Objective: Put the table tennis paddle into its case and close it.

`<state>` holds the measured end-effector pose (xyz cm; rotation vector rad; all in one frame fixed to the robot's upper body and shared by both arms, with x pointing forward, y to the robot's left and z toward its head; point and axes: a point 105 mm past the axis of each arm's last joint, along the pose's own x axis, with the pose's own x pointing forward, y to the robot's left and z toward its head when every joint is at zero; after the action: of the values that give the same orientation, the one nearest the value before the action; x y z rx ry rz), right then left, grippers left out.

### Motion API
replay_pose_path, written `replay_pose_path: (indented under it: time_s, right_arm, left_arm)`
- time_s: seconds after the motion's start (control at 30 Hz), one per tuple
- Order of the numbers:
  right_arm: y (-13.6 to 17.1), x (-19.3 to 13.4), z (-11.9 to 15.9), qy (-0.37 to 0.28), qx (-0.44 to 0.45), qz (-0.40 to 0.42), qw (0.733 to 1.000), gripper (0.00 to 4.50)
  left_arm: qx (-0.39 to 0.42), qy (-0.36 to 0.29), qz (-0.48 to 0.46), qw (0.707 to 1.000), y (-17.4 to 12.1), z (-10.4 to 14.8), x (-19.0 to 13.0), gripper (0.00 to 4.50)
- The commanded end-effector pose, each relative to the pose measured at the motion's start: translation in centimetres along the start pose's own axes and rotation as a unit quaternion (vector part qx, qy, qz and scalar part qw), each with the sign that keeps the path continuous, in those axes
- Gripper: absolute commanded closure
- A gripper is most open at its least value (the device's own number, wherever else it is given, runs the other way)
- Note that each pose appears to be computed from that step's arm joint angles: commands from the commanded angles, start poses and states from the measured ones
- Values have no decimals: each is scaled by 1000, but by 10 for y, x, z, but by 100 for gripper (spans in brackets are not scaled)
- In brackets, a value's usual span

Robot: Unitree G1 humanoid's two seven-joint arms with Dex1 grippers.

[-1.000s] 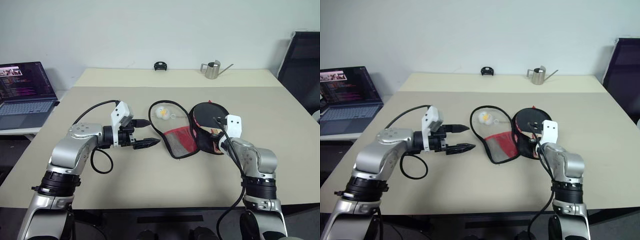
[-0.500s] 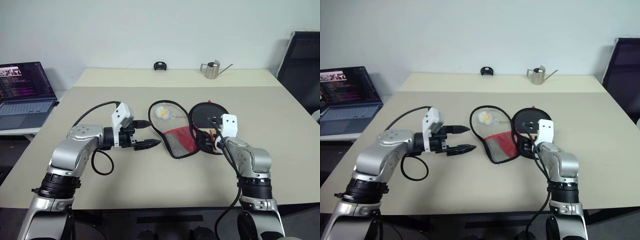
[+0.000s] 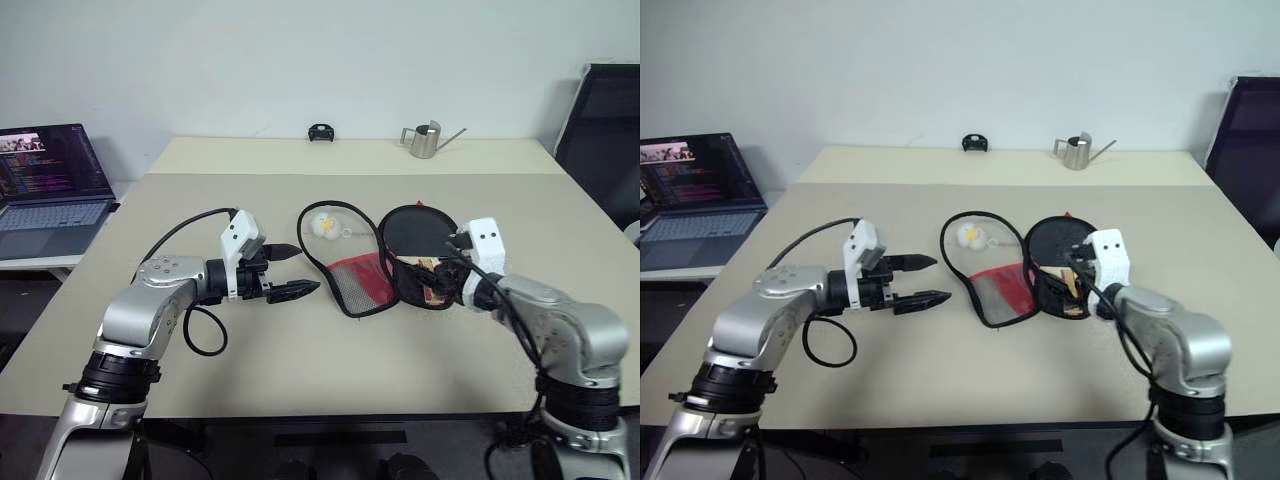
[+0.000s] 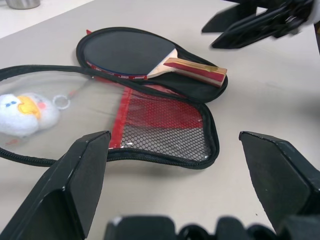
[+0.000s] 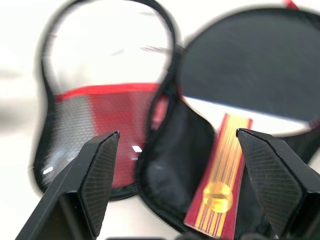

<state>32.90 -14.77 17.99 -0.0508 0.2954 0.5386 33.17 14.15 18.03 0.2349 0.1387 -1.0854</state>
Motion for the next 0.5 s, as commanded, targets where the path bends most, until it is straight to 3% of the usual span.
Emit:
replay_pose_path:
  time_s: [0.03,0.3,0.5]
  right_arm:
    - [-6,-20,26,-37,-63,33,997,43]
    - [-27,-43,38,-21,-108,74,991,43]
    - [-20,-55,45,-17,-124,136,983,43]
  left_arm:
    - [3,-8,18,1000,6,1,-6,0]
    - [-19,19,60,998,20,-22,-12,0]
    - [-25,28,91,995,30,-34,-9,0]
